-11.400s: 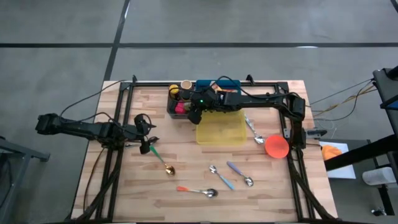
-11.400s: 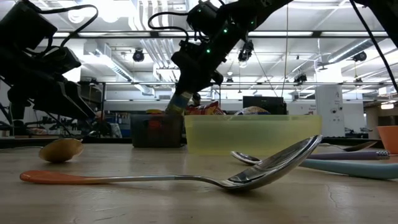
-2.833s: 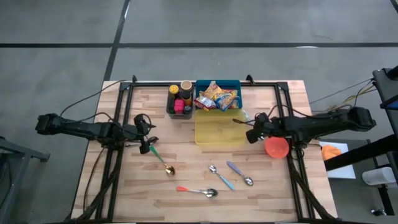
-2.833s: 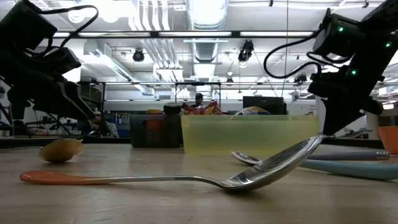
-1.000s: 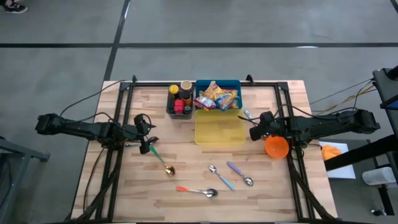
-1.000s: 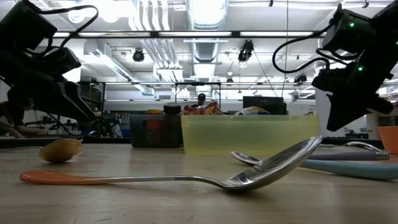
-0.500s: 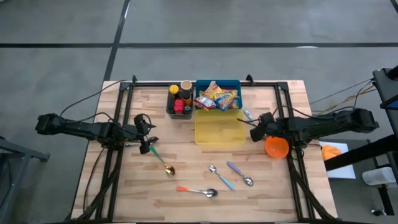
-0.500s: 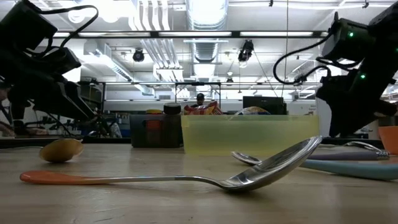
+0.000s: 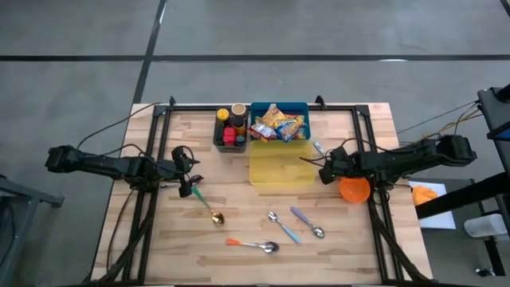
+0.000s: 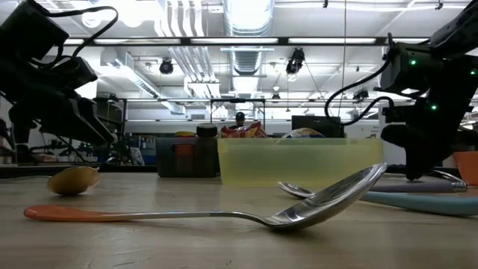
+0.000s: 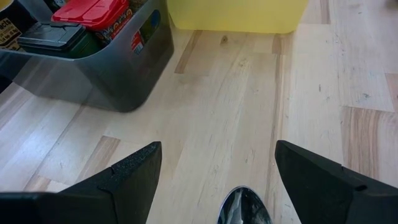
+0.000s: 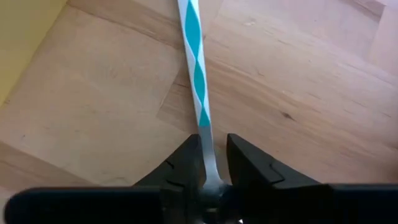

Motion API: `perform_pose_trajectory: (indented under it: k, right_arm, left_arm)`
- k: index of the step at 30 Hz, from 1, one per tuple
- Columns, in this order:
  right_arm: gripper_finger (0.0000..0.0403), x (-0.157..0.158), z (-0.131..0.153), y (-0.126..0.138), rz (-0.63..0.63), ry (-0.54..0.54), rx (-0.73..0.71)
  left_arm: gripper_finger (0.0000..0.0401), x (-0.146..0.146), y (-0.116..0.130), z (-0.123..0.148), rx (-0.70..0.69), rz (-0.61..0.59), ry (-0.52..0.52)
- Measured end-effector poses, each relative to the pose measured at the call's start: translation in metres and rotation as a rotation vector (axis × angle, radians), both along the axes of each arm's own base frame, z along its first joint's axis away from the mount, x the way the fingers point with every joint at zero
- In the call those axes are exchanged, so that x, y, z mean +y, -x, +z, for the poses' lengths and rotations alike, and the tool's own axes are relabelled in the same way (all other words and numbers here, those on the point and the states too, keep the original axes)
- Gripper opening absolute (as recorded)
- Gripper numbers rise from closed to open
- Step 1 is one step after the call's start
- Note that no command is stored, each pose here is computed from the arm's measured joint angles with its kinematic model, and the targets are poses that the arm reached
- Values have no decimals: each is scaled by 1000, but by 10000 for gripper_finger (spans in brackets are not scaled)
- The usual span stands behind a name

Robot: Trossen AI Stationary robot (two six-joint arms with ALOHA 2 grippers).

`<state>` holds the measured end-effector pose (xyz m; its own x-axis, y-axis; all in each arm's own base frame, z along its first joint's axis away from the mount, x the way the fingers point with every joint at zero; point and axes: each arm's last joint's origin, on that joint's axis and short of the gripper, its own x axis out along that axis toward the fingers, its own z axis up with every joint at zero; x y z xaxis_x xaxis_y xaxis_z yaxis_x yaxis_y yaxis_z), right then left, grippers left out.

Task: Pick & Place Food Item
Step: Put the green patterned spoon into the yellow bin

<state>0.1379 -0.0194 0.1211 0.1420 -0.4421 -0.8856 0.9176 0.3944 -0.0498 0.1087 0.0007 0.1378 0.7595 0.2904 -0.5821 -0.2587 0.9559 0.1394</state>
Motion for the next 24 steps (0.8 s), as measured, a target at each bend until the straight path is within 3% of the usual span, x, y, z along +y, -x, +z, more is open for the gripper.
perform_pose_trajectory:
  k: [13,24]
  right_arm:
    - [17,1,-1,-2,3,-19,2]
    - [21,1,-2,-2,1,-23,-3]
  left_arm:
    - [317,0,0,0,0,1,0]
    - [317,0,0,0,0,0,0]
